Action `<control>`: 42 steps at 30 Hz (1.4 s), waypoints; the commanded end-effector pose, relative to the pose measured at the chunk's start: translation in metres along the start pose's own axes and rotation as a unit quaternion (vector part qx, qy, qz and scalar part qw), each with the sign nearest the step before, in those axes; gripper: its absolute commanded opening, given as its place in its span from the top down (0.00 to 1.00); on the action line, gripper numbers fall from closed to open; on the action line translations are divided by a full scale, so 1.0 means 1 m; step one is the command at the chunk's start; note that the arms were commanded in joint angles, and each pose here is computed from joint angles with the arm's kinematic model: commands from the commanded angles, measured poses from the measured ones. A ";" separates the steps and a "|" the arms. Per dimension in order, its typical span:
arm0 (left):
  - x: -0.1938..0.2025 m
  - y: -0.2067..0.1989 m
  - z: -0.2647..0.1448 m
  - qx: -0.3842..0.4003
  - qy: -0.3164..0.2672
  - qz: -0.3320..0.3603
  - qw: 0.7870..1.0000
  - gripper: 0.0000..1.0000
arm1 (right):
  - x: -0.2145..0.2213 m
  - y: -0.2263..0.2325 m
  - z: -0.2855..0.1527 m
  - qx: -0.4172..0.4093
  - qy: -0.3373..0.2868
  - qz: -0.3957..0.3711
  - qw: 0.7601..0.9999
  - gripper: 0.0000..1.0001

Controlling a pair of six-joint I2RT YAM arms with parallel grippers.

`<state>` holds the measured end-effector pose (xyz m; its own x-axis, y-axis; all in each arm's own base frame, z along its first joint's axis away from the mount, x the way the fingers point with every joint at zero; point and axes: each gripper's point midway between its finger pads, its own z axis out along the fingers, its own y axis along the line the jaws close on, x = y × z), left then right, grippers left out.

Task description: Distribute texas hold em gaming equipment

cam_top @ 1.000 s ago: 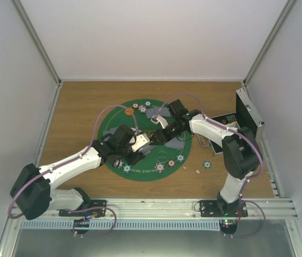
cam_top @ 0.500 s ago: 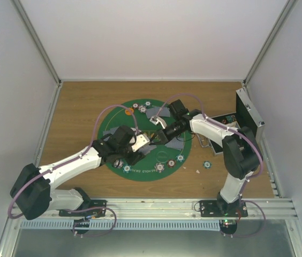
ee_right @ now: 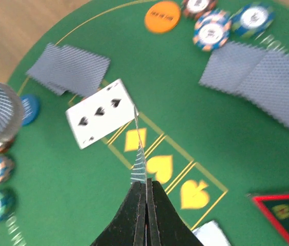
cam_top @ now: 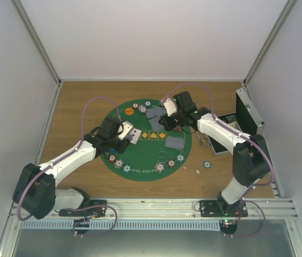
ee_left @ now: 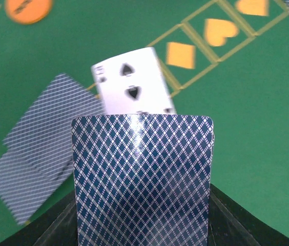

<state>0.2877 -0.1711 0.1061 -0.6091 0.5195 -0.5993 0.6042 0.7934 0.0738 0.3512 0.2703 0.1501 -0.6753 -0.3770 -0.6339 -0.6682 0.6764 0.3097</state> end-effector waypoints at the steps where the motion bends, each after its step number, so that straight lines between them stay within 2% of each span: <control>1: -0.014 0.038 -0.005 -0.055 -0.020 -0.051 0.997 0.45 | -0.048 -0.022 0.008 0.147 -0.062 -0.082 0.984 0.99; 7: -0.010 0.057 -0.015 -0.081 -0.027 -0.089 0.992 0.45 | -0.059 -0.036 0.045 0.272 -0.029 -0.162 0.948 0.99; 18: -0.011 0.073 -0.028 -0.105 -0.046 -0.116 0.987 0.45 | -0.037 -0.002 0.106 0.286 0.037 -0.294 0.911 0.99; 25: -0.011 0.074 -0.029 -0.105 -0.046 -0.118 0.986 0.45 | -0.002 0.025 0.135 0.244 0.087 -0.339 0.904 0.99; 35: -0.009 0.074 -0.028 -0.105 -0.047 -0.119 0.986 0.45 | 0.025 0.060 0.148 0.146 0.123 -0.330 0.924 0.99; 36: -0.010 0.074 -0.028 -0.104 -0.047 -0.119 0.986 0.45 | 0.026 0.062 0.149 0.141 0.123 -0.327 0.926 0.98; 38: -0.009 0.074 -0.028 -0.104 -0.046 -0.119 0.986 0.45 | 0.025 0.066 0.149 0.131 0.120 -0.321 0.930 0.89; 42: -0.010 0.074 -0.028 -0.104 -0.047 -0.118 0.986 0.45 | 0.020 0.077 0.143 0.111 0.109 -0.311 0.938 0.64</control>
<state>0.3146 -0.1077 0.1227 -0.7068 0.3145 -0.6336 0.3440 0.9355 0.0807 0.3456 0.3915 0.0524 -0.2431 -0.8622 -0.4444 -0.8591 0.4041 -0.3142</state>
